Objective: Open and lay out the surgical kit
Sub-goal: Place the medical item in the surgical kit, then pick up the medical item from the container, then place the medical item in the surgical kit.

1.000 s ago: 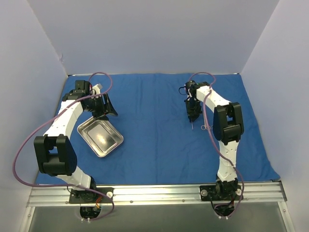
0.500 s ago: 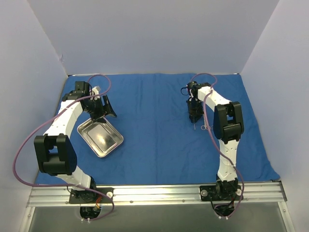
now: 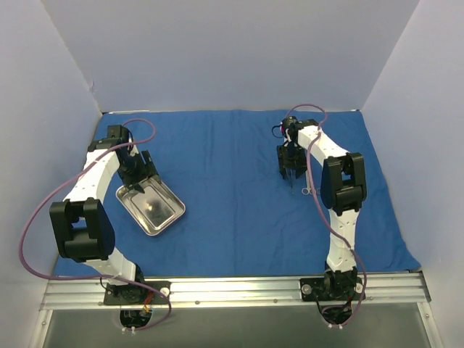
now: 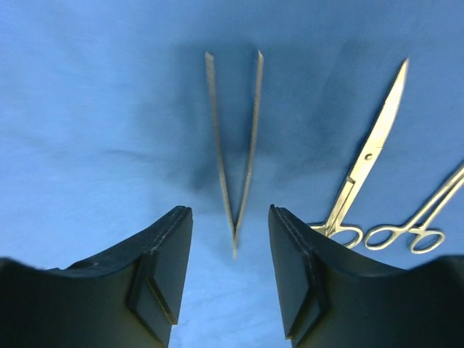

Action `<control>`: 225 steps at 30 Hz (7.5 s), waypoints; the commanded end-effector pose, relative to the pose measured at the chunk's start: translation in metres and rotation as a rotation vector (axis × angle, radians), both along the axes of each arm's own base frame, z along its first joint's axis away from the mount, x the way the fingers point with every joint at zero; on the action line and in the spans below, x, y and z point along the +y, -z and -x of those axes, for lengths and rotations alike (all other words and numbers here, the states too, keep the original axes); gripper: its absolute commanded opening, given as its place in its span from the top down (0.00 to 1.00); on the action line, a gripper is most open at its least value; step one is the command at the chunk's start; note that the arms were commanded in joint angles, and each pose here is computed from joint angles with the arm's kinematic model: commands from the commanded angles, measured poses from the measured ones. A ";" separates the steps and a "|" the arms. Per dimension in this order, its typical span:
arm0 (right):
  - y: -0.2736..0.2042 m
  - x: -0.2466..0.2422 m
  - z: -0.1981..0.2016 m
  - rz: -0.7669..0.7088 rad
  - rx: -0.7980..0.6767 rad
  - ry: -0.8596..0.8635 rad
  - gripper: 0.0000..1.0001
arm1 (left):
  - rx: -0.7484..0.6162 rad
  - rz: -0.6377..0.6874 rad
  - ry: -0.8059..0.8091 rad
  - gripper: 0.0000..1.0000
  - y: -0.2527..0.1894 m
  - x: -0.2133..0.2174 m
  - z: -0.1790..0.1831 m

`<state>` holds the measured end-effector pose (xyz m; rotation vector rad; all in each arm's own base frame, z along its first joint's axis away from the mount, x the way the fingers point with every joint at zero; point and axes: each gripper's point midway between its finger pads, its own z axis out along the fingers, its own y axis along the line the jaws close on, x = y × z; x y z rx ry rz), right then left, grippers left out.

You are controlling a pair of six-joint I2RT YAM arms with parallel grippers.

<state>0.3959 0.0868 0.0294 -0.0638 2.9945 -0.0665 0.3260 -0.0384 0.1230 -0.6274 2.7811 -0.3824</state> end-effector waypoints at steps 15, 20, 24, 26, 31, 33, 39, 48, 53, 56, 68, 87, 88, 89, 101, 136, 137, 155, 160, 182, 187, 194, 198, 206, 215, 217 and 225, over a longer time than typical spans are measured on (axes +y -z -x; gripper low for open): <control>-0.088 0.108 0.023 -0.341 -0.165 -0.215 0.51 | 0.261 -0.488 -0.090 0.44 0.039 0.099 0.014; -0.090 0.107 0.021 -0.365 -0.169 -0.207 0.51 | 0.259 -0.477 -0.085 0.44 0.058 0.099 0.005; -0.090 0.104 0.021 -0.365 -0.170 -0.205 0.51 | 0.273 -0.457 -0.064 0.48 0.077 0.099 0.001; -0.090 0.102 0.020 -0.368 -0.168 -0.198 0.51 | 0.283 -0.443 -0.072 0.51 0.086 0.102 -0.001; -0.091 0.092 0.018 -0.362 -0.174 -0.173 0.51 | 0.301 -0.390 -0.070 0.55 0.104 0.100 -0.004; -0.092 0.090 0.017 -0.362 -0.174 -0.168 0.51 | 0.308 -0.367 -0.079 0.57 0.108 0.099 -0.004; -0.093 0.089 0.015 -0.353 -0.170 -0.157 0.51 | 0.317 -0.342 -0.071 0.75 0.118 0.097 -0.008; -0.110 0.089 -0.001 -0.286 -0.195 -0.156 0.51 | 0.253 -0.242 -0.066 0.98 0.083 0.076 -0.002; -0.126 0.099 -0.017 -0.315 -0.217 -0.155 0.51 | 0.035 -0.096 0.011 0.98 0.008 0.033 -0.020; -0.142 0.128 -0.027 -0.456 -0.233 -0.202 0.51 | -0.181 0.228 0.190 0.98 -0.040 -0.038 -0.042; -0.233 0.238 -0.001 -1.135 -0.248 -0.491 0.43 | -0.387 0.866 0.707 0.98 -0.123 -0.199 -0.024; -0.243 0.262 0.041 -1.288 -0.200 -0.474 0.55 | -0.389 1.005 0.807 0.98 -0.145 -0.239 -0.009; -0.243 0.263 0.042 -1.292 -0.194 -0.478 0.58 | -0.390 1.008 0.807 0.98 -0.145 -0.239 -0.009; -0.242 0.264 0.043 -1.295 -0.185 -0.480 0.64 | -0.389 1.010 0.808 0.98 -0.146 -0.240 -0.009; -0.260 0.238 0.017 -1.295 -0.305 -0.347 1.00 | -0.420 0.924 0.745 0.26 -0.136 -0.224 -0.011; -0.276 0.203 -0.006 -1.066 -0.445 -0.237 0.52 | -0.409 1.101 0.818 0.98 -0.169 -0.242 0.026; -0.289 0.191 -0.022 -0.963 -0.549 -0.242 0.49 | -0.392 1.103 0.806 0.98 -0.169 -0.241 0.027; -0.269 0.152 0.039 0.099 -1.058 -1.164 0.34 | -0.243 1.138 0.775 0.98 -0.148 -0.243 0.061; -0.285 0.162 0.057 0.081 -1.110 -1.277 0.35 | -0.171 1.156 0.782 0.98 -0.141 -0.251 0.076; -0.239 0.204 0.127 0.142 -1.088 -1.804 0.35 | -0.084 1.245 0.821 0.98 -0.156 -0.255 0.118; -0.236 0.208 0.116 0.227 -1.123 -1.801 0.38 | -0.072 1.248 0.823 0.98 -0.155 -0.255 0.121; -0.235 0.210 0.107 0.286 -1.129 -1.803 0.53 | -0.073 1.251 0.822 0.98 -0.156 -0.254 0.122; -0.233 0.214 0.105 0.300 -1.134 -1.807 0.72 | -0.072 1.257 0.820 0.98 -0.157 -0.254 0.121; -0.229 0.214 0.111 0.250 -1.136 -1.774 1.00 | -0.080 1.263 0.814 0.57 -0.157 -0.252 0.115; -0.209 0.184 0.111 0.035 -1.031 -1.523 1.00 | -0.232 1.229 0.639 0.06 -0.156 -0.210 0.061; -0.205 0.176 0.106 -0.080 -0.994 -1.307 1.00 | -0.265 1.210 0.510 0.06 -0.147 -0.183 0.038; -0.155 0.117 0.056 -0.209 -0.691 -0.524 1.00 | -0.208 1.049 0.191 0.06 -0.099 -0.140 0.003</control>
